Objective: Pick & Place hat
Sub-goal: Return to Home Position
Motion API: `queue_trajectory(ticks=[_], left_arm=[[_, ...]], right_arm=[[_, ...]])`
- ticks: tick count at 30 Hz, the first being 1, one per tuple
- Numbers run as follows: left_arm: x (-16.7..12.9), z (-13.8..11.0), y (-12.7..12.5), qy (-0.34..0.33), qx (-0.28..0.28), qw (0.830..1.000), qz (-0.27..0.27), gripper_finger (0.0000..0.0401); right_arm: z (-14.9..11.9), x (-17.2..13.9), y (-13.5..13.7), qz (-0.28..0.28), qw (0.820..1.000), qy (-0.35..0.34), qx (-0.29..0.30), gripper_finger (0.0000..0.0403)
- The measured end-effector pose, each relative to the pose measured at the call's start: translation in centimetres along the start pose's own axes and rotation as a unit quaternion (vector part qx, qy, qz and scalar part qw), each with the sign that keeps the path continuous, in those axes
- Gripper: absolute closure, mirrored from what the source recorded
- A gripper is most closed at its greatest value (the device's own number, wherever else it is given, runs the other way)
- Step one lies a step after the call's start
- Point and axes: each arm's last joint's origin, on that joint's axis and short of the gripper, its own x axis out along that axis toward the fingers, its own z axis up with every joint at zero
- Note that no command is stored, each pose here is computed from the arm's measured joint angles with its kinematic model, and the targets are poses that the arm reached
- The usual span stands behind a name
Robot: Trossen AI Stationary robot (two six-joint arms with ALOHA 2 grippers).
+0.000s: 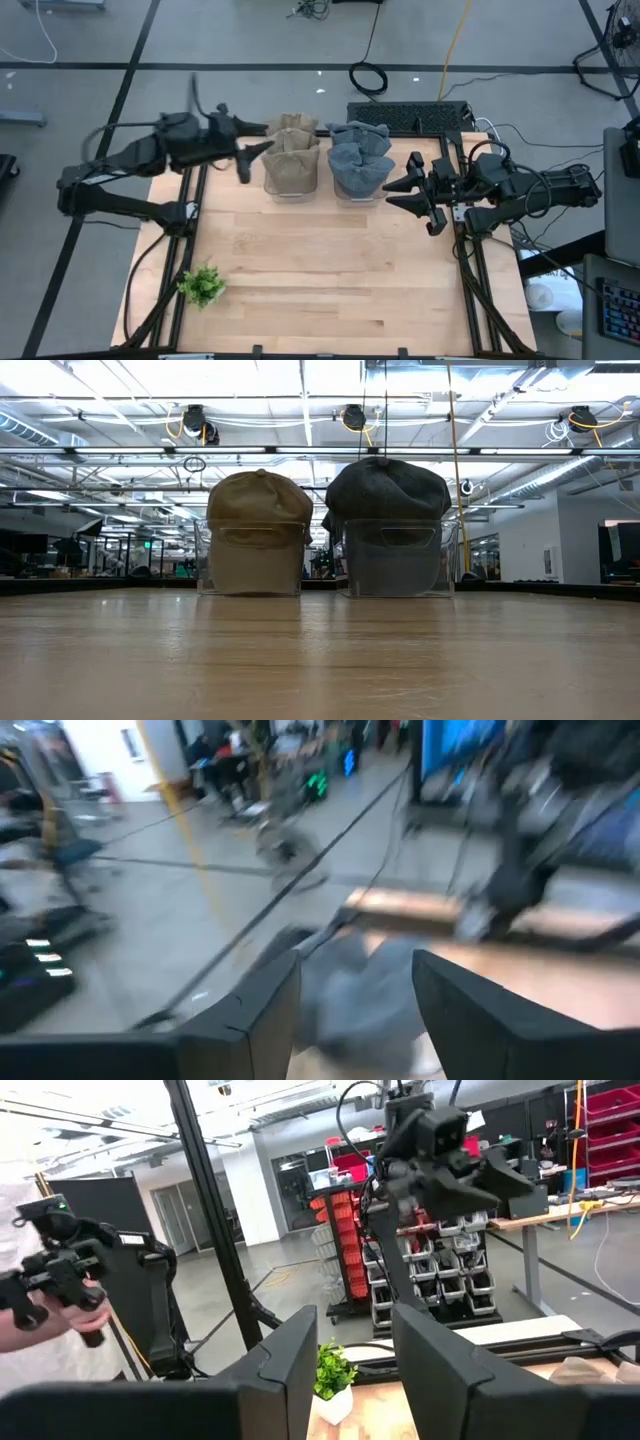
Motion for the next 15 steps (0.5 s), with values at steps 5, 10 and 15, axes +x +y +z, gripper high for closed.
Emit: queue_trajectory(ticks=[5, 10, 15], left_arm=[[-3.0, 1.3, 0.0, -0.06, -0.108, 0.991, -0.055, 0.0213], [-5.2, 1.6, -0.2, -0.074, -0.147, 0.98, -0.109, 0.0221], [-6.3, 1.3, -0.8, -0.061, -0.124, 0.979, -0.15, 0.0223]], right_arm=[[-0.1, 0.0, 0.0, 0.001, 1.0, 0.002, 0.0, 0.0284], [-0.6, -0.1, -0.1, -0.005, 0.999, 0.033, -0.026, 0.0284], [-1.3, -0.1, -0.3, -0.004, 0.998, 0.064, -0.026, 0.0284]])
